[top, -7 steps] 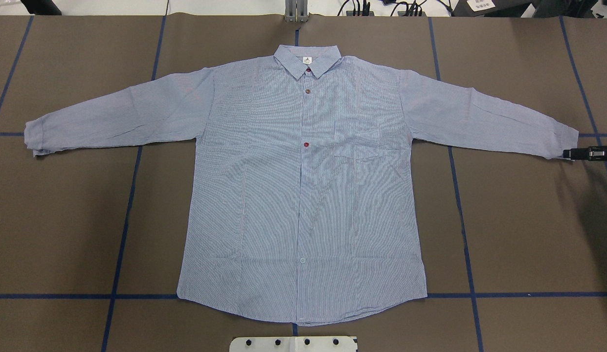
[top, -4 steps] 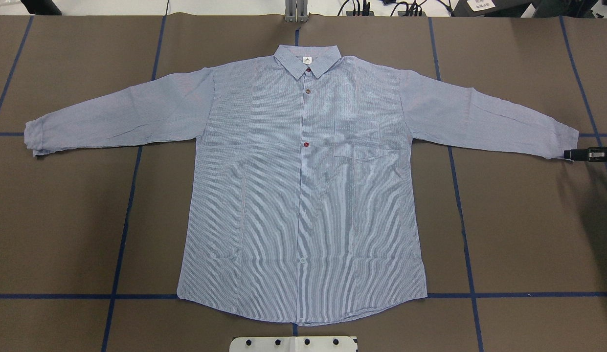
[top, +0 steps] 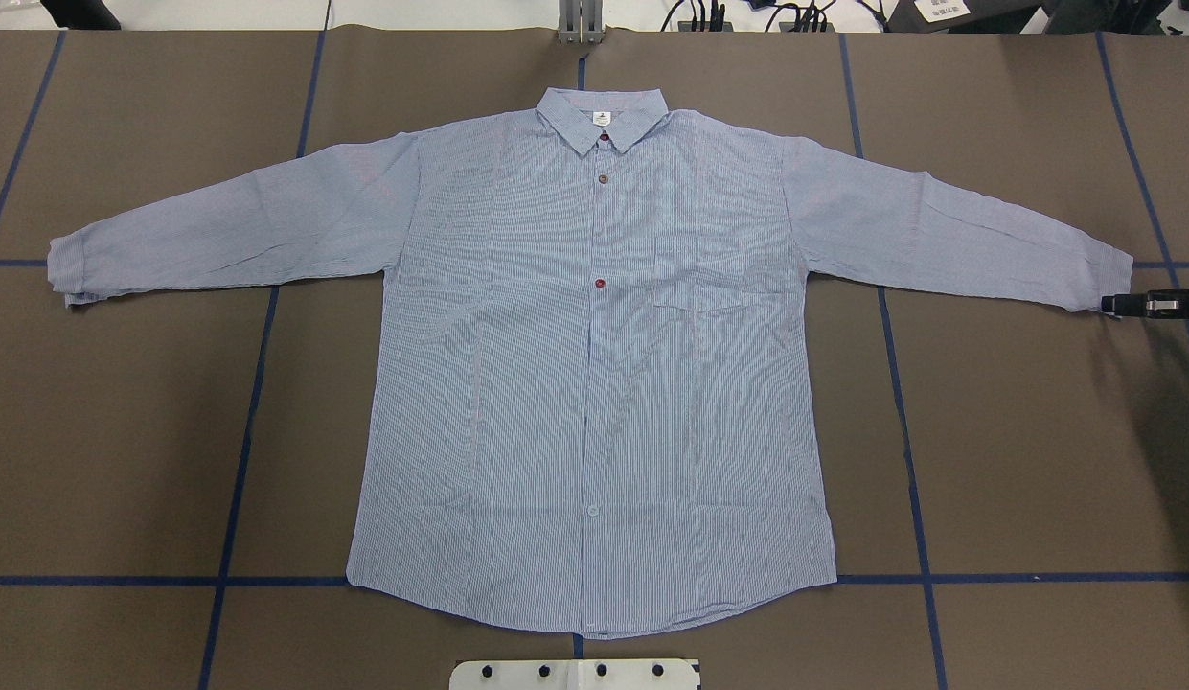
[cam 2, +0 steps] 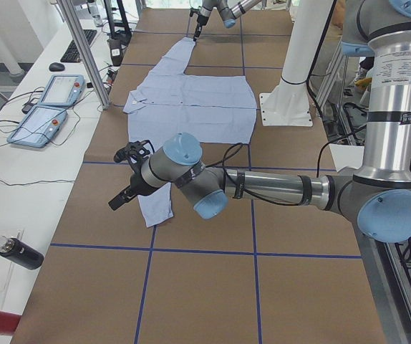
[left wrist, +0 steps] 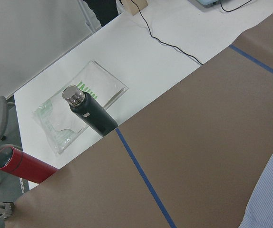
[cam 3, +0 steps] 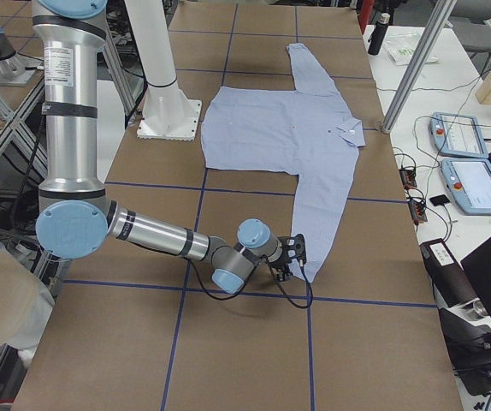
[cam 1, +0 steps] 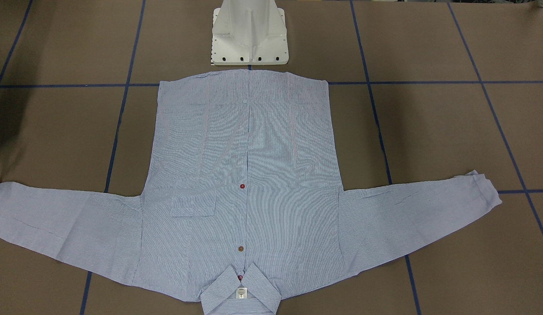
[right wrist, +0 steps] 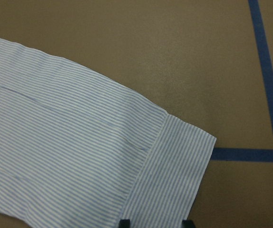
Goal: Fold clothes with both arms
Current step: 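Grasp the cuff of the sleeve nearest the right gripper, then lift the sleeve with the right gripper and lay it across the shirt's chest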
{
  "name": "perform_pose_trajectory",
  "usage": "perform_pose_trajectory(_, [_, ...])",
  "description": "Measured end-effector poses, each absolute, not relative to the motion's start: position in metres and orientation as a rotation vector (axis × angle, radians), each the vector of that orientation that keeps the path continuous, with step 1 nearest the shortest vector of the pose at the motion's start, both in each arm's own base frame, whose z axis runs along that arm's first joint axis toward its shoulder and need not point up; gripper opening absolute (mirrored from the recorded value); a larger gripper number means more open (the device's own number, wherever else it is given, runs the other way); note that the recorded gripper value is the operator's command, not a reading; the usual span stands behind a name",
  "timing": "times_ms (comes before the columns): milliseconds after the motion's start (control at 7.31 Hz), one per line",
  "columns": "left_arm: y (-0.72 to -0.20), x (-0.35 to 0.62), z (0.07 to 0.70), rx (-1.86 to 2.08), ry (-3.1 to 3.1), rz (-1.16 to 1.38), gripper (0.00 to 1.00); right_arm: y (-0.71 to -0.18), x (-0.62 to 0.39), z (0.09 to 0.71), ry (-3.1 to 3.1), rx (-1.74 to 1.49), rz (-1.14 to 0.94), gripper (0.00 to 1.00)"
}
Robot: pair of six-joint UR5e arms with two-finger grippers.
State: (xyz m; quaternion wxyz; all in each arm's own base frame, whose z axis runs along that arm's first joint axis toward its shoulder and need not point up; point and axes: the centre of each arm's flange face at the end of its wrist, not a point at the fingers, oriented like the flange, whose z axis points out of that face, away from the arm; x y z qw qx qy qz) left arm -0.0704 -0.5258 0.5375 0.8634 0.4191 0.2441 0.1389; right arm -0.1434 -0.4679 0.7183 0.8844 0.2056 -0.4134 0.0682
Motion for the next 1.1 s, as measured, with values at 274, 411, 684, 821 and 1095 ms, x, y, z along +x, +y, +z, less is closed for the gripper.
perform_pose_trajectory(274, [-0.526, -0.07, 0.538, 0.878, 0.511, 0.293, 1.0, -0.473, -0.148, 0.709, -0.876, 0.434, 0.143, 0.0])
perform_pose_trajectory(411, [-0.525, -0.07, 0.539, 0.878, 0.511, 0.293, 1.0, -0.473, -0.149, 0.706, -0.882, 0.436, 0.141, 0.0])
perform_pose_trajectory(684, [-0.525, -0.07, 0.543, 0.878, 0.511, 0.293, 1.0, -0.483, -0.149, 0.673, -0.932, 0.446, 0.124, 0.0])
perform_pose_trajectory(821, [-0.526, -0.07, 0.548, 0.881, 0.511, 0.293, 1.0, -0.5, -0.147, 0.637, -0.953, 0.445, 0.129, 0.0])
perform_pose_trajectory(1095, [-0.526, -0.07, 0.556, 0.886, 0.511, 0.292, 1.0, -0.546, -0.159, 0.537, -0.957, 0.427, 0.169, 0.0])
